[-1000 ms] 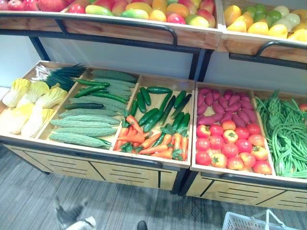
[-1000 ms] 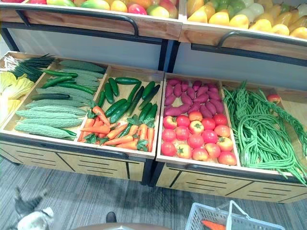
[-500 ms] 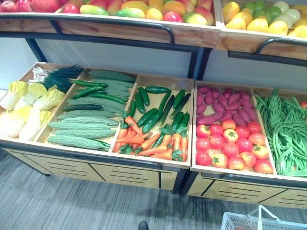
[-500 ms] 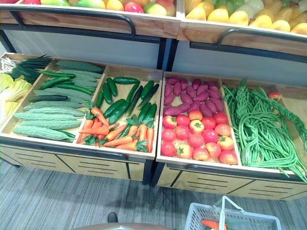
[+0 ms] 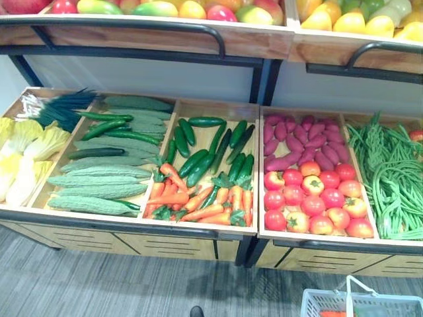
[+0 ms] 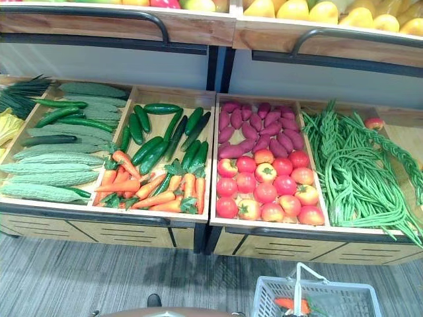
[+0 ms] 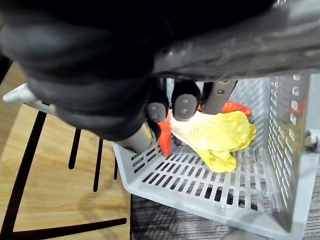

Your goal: Pick vegetable in the basket

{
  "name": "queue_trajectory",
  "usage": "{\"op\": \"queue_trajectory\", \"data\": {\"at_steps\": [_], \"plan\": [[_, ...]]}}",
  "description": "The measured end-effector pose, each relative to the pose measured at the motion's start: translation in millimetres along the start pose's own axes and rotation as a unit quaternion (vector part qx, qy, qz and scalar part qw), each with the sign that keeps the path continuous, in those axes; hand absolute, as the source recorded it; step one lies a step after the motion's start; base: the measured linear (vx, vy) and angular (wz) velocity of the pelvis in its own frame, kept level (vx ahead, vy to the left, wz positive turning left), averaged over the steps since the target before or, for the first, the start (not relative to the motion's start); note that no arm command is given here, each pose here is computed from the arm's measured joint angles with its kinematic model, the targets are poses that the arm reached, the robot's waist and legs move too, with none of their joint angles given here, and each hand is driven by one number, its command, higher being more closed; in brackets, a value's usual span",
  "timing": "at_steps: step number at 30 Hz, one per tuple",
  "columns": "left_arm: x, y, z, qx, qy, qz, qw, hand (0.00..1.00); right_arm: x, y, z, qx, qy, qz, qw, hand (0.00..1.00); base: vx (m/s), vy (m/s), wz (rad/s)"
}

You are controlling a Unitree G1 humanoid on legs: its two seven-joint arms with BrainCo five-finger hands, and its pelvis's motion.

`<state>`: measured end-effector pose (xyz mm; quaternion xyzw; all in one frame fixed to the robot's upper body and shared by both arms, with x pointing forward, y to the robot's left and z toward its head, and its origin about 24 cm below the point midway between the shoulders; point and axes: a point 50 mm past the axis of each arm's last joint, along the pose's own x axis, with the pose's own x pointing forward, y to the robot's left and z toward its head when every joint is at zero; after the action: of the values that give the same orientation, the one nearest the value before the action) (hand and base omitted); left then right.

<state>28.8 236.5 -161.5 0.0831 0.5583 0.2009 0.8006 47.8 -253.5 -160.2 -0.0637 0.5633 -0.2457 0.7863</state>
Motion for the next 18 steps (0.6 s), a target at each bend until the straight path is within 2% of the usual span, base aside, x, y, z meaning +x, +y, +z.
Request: {"op": "queue_trajectory", "data": {"at_steps": [5,12,18], "plan": [[5,3,16,0.046,-0.029,-0.008,0.998,0.00,1,-1,12,0.023,-0.026,-0.007,0.999,1.00,0.07,0.044,-0.43],[11,13,51,0.055,-0.082,0.008,0.995,0.00,1,8,42,0.026,-0.078,0.008,0.997,1.00,-0.02,0.064,-1.16],[10,19,50,0.042,-0.087,0.020,0.995,0.00,1,12,18,0.029,-0.021,0.013,0.999,1.00,-0.04,-0.040,-0.99]]}}
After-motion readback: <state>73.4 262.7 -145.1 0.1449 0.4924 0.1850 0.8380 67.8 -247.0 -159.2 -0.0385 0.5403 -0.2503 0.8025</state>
